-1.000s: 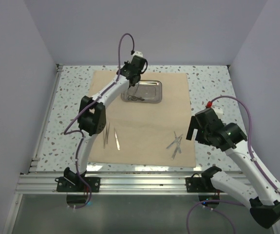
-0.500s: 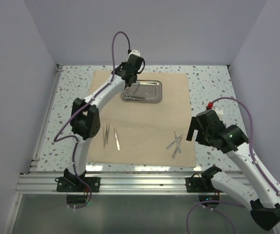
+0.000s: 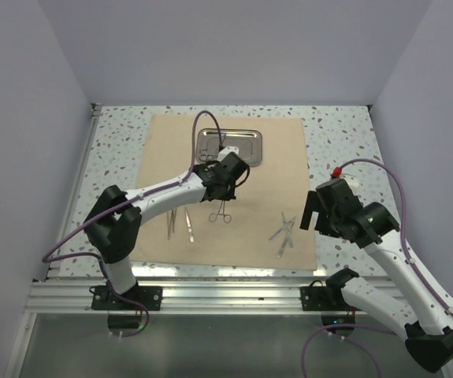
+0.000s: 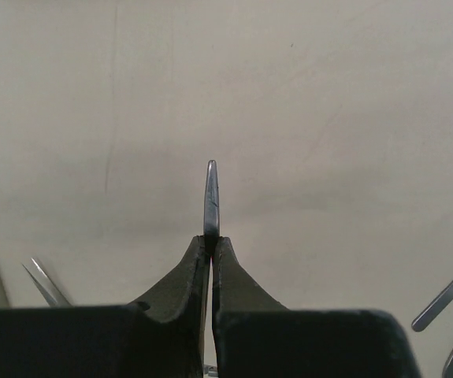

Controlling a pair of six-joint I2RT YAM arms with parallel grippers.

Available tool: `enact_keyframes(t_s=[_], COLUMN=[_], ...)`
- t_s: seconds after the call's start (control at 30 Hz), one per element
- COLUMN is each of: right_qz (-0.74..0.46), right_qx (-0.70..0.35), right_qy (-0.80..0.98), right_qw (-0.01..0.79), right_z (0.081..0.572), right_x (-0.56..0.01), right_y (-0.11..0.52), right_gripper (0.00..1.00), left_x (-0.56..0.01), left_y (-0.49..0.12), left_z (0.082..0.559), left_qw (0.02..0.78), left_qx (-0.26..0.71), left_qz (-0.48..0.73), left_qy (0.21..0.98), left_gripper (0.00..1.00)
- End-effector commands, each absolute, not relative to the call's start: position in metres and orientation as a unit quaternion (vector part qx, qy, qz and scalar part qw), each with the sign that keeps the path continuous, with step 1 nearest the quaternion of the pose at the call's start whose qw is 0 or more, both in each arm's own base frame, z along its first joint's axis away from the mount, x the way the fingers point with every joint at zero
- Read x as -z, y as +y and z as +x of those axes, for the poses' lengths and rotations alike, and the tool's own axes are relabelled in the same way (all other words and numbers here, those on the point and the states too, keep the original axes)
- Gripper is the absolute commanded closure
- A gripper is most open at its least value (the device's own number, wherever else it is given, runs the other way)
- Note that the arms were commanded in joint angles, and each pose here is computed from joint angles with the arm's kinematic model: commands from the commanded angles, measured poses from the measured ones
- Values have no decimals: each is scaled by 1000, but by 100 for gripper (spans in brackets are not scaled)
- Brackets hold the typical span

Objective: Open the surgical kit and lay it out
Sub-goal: Place the medical item in the surgical kit.

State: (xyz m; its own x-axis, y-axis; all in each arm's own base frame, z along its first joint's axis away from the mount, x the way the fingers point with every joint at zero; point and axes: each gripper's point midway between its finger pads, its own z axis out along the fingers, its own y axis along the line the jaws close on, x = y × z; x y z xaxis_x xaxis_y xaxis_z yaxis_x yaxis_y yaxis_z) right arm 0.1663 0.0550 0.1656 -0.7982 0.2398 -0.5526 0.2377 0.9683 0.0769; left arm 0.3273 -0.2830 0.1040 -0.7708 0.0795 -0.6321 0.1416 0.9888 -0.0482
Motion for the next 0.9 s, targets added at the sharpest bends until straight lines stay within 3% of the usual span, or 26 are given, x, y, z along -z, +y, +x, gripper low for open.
enact_keyframes(t_s=[0.0, 0.4, 0.43, 0.63, 0.73, 0.87], right_qz=[116, 119, 120, 132, 135, 141], right_qx=[-20, -19, -20, -22, -22, -22], right_qy=[949, 954, 954, 950, 949, 945], right_qw=[292, 275, 276, 283, 285, 293], right_z=[169, 158, 158, 157, 157, 159], right_x=[-165, -158, -158, -158, -158, -162], right_y=[63, 61, 60, 58, 58, 56], right_gripper=[2, 2, 2, 2, 2, 2], left_x=[-95, -63, -63, -78, -84, -112], left_y=[-298, -311, -312, -318, -313, -311], left_z=[316, 293, 293, 287, 286, 315], left_qw=[326, 292, 290, 287, 282, 338], left_qx=[86, 86, 87, 95, 74, 39], left_qz=[1, -13, -11, 18, 45, 94], left_qy=[941, 952, 953, 953, 956, 936], left_gripper=[100, 100, 91, 64, 59, 59])
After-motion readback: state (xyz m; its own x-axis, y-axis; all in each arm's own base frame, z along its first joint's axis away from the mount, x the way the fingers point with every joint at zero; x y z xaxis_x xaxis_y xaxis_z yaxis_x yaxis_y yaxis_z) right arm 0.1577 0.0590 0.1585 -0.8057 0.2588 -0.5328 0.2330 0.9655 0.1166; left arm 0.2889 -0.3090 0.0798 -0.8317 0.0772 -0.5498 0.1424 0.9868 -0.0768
